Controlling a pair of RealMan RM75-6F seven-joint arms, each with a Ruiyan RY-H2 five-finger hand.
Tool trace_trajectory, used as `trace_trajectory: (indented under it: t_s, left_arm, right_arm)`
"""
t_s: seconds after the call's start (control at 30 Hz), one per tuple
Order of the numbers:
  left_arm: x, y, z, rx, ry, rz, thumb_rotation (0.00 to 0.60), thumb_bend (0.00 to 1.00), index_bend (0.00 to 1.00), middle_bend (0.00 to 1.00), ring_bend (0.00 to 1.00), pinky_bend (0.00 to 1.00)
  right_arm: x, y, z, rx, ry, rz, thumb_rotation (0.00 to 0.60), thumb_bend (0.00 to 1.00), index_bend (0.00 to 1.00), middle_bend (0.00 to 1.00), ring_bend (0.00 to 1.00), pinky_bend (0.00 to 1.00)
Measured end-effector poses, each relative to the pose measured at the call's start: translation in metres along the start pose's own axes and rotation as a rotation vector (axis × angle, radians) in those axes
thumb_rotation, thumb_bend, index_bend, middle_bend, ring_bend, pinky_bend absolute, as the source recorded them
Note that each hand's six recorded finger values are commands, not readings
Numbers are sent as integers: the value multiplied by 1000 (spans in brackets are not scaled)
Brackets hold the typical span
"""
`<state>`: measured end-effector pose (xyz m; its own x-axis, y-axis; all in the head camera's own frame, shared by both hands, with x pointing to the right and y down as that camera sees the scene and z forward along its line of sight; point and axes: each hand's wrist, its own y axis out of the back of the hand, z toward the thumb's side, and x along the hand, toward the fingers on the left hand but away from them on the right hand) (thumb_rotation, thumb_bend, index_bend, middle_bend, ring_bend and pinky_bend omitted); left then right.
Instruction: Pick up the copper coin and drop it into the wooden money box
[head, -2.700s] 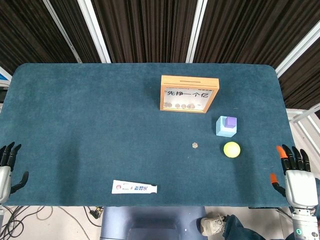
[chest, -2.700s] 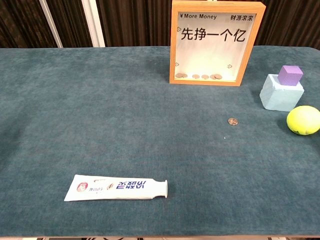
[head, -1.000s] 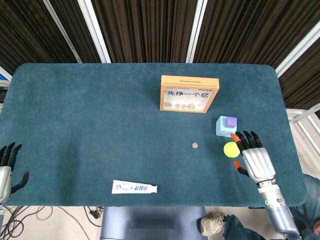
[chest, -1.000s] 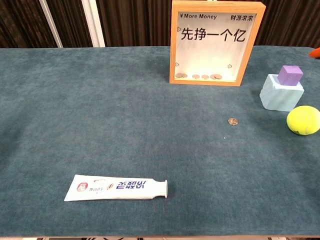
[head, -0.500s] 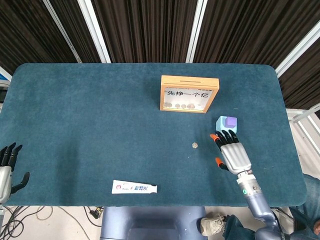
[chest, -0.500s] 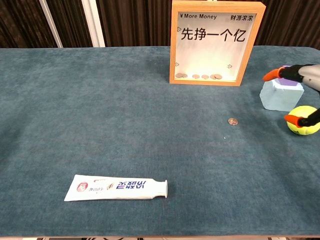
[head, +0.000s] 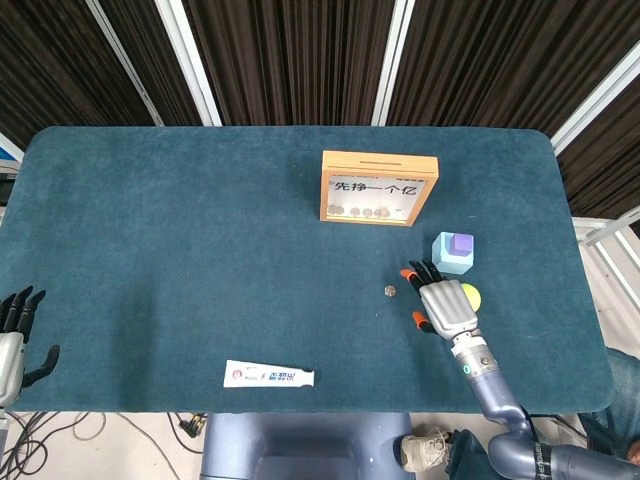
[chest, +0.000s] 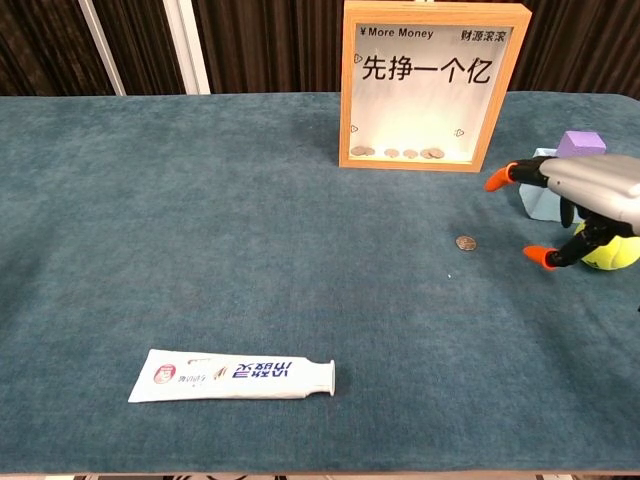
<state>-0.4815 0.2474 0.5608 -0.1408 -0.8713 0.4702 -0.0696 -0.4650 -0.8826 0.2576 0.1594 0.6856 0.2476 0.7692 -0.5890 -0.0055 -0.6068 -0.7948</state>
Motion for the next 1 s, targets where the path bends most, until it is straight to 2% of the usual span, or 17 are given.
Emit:
trace_trajectory:
  t_s: [0.3,0.57,1.0]
  left_arm:
    - [0,0,0,-1,2,-4,600,362,87,2,0,0]
    - [0,-1,-1,-2,4,-8,600,362,87,2,0,0]
    - [0,-1,-1,-3,6,-10,600,362,87,2,0,0]
  right_arm:
    - [-15,-7,6,12,9,4,600,429,247,114,96,630]
    - [-24,-14,6,21,5,16,600,428,341,114,96,711]
    - [-36,-21,11,30,12,22,600,428,383,114,96,801]
